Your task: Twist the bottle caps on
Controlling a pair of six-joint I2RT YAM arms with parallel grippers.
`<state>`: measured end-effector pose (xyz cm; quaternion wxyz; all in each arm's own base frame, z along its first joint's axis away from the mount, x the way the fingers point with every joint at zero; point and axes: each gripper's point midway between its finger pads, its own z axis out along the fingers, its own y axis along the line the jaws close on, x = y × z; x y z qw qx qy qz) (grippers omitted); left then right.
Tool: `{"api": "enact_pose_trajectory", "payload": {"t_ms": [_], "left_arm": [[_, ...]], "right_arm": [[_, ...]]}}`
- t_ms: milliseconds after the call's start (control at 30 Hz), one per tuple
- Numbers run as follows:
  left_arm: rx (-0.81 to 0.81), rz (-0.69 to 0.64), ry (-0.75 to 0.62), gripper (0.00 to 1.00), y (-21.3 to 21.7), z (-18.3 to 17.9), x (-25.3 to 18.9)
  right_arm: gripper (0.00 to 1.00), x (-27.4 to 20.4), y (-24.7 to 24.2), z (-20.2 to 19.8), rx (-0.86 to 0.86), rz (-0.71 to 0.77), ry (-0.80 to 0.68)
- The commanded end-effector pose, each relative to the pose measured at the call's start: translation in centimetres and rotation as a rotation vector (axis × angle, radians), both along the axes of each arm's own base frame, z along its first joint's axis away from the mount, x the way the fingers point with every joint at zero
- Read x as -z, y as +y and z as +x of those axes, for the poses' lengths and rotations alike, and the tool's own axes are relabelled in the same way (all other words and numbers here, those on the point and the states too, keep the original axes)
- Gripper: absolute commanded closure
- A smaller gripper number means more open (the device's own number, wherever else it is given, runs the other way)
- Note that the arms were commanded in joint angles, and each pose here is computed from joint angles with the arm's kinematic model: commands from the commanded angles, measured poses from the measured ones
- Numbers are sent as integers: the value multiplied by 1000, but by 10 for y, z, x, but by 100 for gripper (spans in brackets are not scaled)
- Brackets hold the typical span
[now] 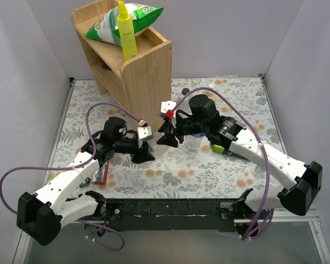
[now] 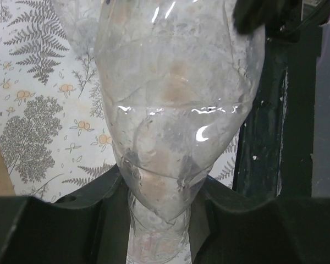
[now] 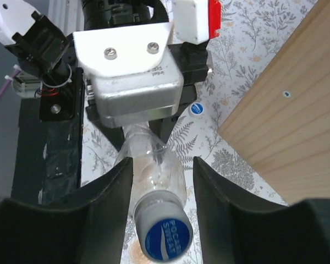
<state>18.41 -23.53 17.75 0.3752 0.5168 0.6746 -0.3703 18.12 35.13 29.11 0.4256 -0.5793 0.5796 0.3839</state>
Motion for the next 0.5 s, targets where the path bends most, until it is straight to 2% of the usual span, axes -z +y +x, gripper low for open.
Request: {"api": "enact_pose_trajectory", "payload": {"t_ms": [0,133,167,300,400,467], "left_arm": [[32,-120,-55,100,-13,-3,-33],[25,-125,-36,100,-13,-5,-34],[23,-126,-34,100,-13,-5,-34],[1,-129,-14,100,-12,-3,-34],[-49,-130,28,100,-8,1,-30],[-72,-134,45,100,-6,3,-29]], "right_arm": [[43,-18,18,15,84,85,57],[40,-25,24,23,116,118,82],[36,-25,25,25,122,123,91],[35,-23,17,44,198,140,150],[34,-24,0,63,275,168,249],[34,-31,-5,68,271,193,276]]}}
